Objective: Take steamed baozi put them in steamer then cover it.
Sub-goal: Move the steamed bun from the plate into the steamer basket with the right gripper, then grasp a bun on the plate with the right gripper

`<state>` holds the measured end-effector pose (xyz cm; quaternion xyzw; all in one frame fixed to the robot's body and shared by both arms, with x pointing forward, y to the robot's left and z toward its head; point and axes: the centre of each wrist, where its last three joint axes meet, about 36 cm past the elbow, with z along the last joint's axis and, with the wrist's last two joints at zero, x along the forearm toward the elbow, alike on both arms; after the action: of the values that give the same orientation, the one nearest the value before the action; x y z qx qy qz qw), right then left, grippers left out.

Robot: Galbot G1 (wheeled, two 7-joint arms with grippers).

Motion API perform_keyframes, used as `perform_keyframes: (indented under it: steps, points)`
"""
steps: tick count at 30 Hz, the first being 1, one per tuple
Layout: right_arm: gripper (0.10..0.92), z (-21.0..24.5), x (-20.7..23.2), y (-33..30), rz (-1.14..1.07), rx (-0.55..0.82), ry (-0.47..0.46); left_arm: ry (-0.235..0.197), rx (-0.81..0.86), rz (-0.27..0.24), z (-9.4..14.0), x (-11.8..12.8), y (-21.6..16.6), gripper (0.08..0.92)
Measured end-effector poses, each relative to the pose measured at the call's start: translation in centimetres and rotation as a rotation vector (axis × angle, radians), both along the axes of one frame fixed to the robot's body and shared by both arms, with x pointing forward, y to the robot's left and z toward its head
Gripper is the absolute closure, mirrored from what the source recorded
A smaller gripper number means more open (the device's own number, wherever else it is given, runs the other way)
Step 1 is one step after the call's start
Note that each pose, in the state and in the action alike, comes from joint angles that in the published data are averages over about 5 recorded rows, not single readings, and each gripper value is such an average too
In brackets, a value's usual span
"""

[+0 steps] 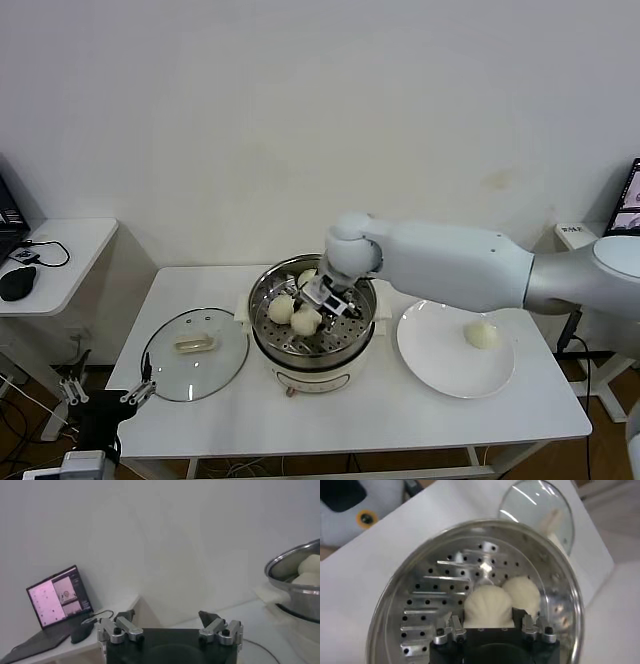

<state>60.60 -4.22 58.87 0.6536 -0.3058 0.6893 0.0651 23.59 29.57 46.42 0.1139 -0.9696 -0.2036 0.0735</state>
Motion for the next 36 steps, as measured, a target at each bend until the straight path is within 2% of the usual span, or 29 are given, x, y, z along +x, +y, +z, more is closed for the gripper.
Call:
perform_keyframes:
  steps: [11, 14, 19, 23, 29, 36]
  points:
    - [0.412, -0.7, -1.2, 0.0, 0.126, -0.031, -0.007, -0.005, -0.005, 0.001, 0.0, 0.1, -0.1, 0.177]
    - [0.368, -0.6, -1.2, -0.1, 0.138, -0.029, -0.010, -0.005, -0.005, 0.001, 0.0, 0.1, -0.1, 0.177]
    - [0.241, 0.2, -1.0, -0.7, 0.140, -0.023, -0.023, -0.004, -0.003, 0.000, 0.0, 0.1, -0.1, 0.177]
    - [0.203, 1.5, -0.8, -1.3, 0.130, -0.013, -0.036, -0.007, -0.001, -0.003, 0.1, 0.2, -0.1, 0.177]
    - [0.199, 4.1, 0.0, -3.4, 0.044, 0.014, -0.056, -0.016, 0.009, -0.009, 0.3, 0.5, 0.2, 0.177]
    - [0.200, 6.7, 1.4, -8.4, -0.195, 0.042, -0.089, -0.020, 0.015, -0.020, 0.4, 0.8, 0.4, 0.177]
